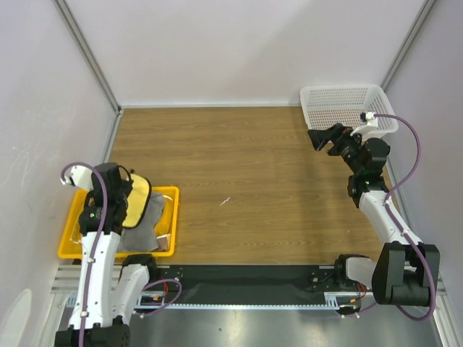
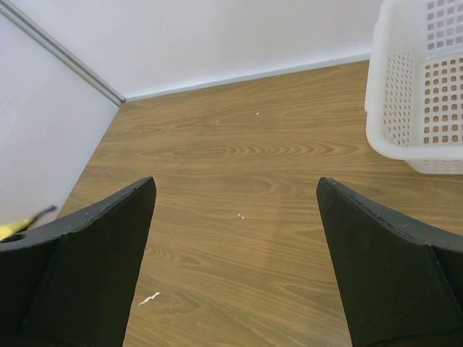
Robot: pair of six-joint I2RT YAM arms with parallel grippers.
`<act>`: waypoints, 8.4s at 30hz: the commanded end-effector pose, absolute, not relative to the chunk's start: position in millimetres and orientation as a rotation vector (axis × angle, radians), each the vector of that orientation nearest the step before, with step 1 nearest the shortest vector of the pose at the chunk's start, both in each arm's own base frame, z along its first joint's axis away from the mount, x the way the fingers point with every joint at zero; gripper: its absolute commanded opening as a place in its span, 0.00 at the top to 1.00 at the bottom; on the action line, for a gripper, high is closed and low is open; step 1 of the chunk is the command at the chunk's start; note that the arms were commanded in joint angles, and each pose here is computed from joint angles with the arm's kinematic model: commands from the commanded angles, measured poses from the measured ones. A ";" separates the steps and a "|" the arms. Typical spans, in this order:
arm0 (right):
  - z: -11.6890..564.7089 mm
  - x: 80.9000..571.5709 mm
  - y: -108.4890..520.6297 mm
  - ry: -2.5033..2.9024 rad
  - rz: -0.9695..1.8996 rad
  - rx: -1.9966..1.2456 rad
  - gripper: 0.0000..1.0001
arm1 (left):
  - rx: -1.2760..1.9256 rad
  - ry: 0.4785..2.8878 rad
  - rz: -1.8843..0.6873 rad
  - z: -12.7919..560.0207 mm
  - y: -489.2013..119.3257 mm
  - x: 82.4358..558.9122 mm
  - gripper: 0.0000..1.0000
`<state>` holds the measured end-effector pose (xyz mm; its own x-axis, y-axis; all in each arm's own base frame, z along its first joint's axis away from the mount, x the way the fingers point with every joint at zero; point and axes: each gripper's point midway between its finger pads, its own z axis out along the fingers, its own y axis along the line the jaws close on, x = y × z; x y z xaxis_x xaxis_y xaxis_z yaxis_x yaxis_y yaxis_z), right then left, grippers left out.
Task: Fold and stack the towels
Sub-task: Grab crumpled towel, then move the towel to the center of the board, then flatten out the crumpled towel
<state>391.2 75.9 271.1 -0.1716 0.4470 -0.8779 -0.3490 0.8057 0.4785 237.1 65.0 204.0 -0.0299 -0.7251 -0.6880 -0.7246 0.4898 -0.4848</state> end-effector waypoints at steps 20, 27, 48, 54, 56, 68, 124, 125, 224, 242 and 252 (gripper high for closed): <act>321.0 379.5 89.0 1.540 0.782 0.141 0.00 | -0.285 1.571 -0.505 406.3 -144.2 348.4 1.00; 300.7 360.6 137.3 1.614 0.940 0.147 0.00 | -0.184 1.697 -0.540 367.1 -206.8 366.5 1.00; 225.8 379.4 265.3 1.784 1.398 0.290 0.17 | -0.317 1.886 -0.632 261.6 -248.1 363.1 1.00; 201.5 372.7 295.1 1.862 1.488 0.350 0.19 | -0.320 1.893 -0.627 255.7 -247.3 362.3 1.00; 202.4 372.7 296.4 1.842 1.514 0.384 0.19 | -0.316 1.894 -0.631 254.1 -247.3 361.2 1.00; 207.0 374.8 310.0 1.810 1.553 0.407 0.25 | -0.328 1.891 -0.617 246.7 -242.0 356.8 1.00; 277.9 401.8 241.0 1.949 1.019 0.098 1.00 | -0.077 1.875 -0.386 249.4 -209.8 345.2 0.00; 274.9 398.9 240.1 1.973 1.001 0.091 1.00 | -0.070 1.879 -0.404 243.5 -213.9 345.5 0.00; 121.8 495.0 226.3 2.288 0.779 -0.035 1.00 | -0.358 2.009 -0.080 111.5 -145.2 479.0 1.00; 250.3 395.9 232.5 2.017 0.775 -0.162 1.00 | -0.263 1.768 -0.246 252.3 -141.2 399.5 1.00; 305.3 298.1 196.8 1.961 0.761 -0.024 1.00 | -0.272 1.761 -0.309 308.6 -121.9 312.6 1.00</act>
<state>316.4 214.0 306.7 -0.4855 0.2491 -0.8380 -0.4195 0.7746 0.4733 333.6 -135.3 305.6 -0.1705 -0.3545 -0.9194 0.0238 0.9313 -0.3635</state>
